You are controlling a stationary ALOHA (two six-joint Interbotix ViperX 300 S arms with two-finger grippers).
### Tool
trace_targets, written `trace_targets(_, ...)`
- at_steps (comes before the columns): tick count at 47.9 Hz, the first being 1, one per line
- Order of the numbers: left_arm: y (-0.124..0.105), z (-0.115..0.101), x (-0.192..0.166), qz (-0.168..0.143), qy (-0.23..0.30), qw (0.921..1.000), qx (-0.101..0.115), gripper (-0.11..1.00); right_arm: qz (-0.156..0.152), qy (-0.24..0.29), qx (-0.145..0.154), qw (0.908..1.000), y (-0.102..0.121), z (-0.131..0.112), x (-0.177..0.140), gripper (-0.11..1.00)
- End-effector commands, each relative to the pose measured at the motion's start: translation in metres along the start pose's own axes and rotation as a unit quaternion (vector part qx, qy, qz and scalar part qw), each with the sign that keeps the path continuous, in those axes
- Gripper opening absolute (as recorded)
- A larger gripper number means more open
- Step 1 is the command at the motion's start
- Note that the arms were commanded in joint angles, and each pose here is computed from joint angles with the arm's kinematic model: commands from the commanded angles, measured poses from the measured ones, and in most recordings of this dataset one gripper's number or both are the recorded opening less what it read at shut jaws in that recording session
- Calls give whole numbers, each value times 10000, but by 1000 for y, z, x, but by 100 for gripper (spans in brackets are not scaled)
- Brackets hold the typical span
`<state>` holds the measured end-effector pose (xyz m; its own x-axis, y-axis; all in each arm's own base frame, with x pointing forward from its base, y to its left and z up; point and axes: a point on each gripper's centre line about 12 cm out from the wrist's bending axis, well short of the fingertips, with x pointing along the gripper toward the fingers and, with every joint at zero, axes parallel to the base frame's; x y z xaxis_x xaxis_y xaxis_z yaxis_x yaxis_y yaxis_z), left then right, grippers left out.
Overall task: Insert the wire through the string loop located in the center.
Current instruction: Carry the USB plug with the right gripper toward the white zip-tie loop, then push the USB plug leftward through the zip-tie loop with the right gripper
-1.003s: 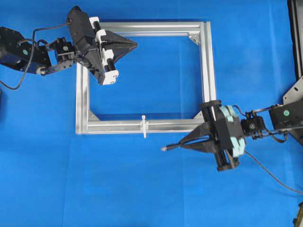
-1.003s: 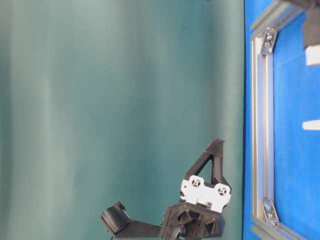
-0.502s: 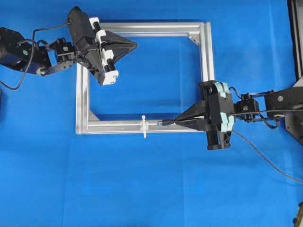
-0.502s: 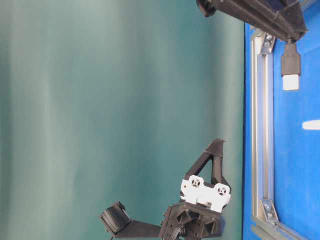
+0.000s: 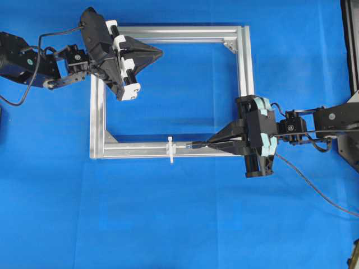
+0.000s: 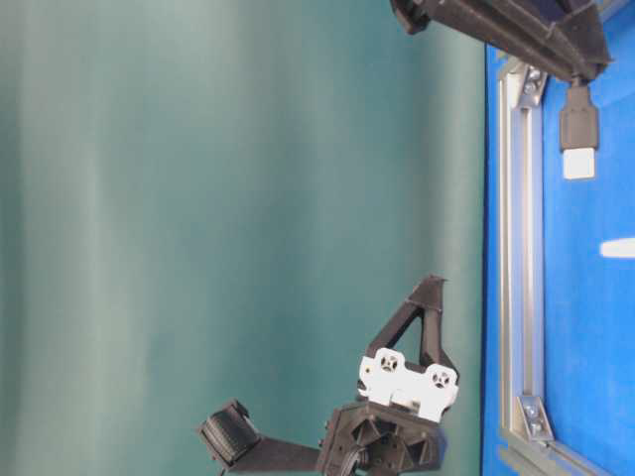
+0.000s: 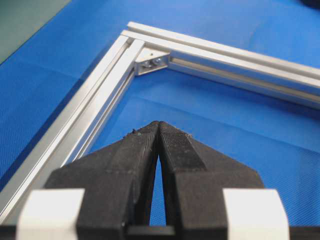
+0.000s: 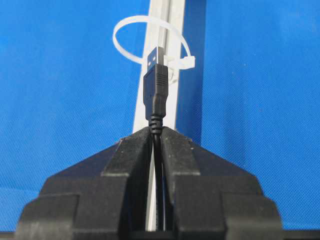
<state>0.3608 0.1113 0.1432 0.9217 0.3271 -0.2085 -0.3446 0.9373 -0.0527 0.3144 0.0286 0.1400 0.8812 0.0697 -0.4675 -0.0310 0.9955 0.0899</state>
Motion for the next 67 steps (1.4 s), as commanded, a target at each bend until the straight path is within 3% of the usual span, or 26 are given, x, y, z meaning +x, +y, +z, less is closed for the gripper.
trace_targets(1,-1,16,-1,-19,-252,9997,-14,0,16,-114,13,9999,1,7,0,-1)
trace_targets(67,-3,18,-4,-44,-274,9996,-27,0,13,-91,12,10000,1,6,1,-1)
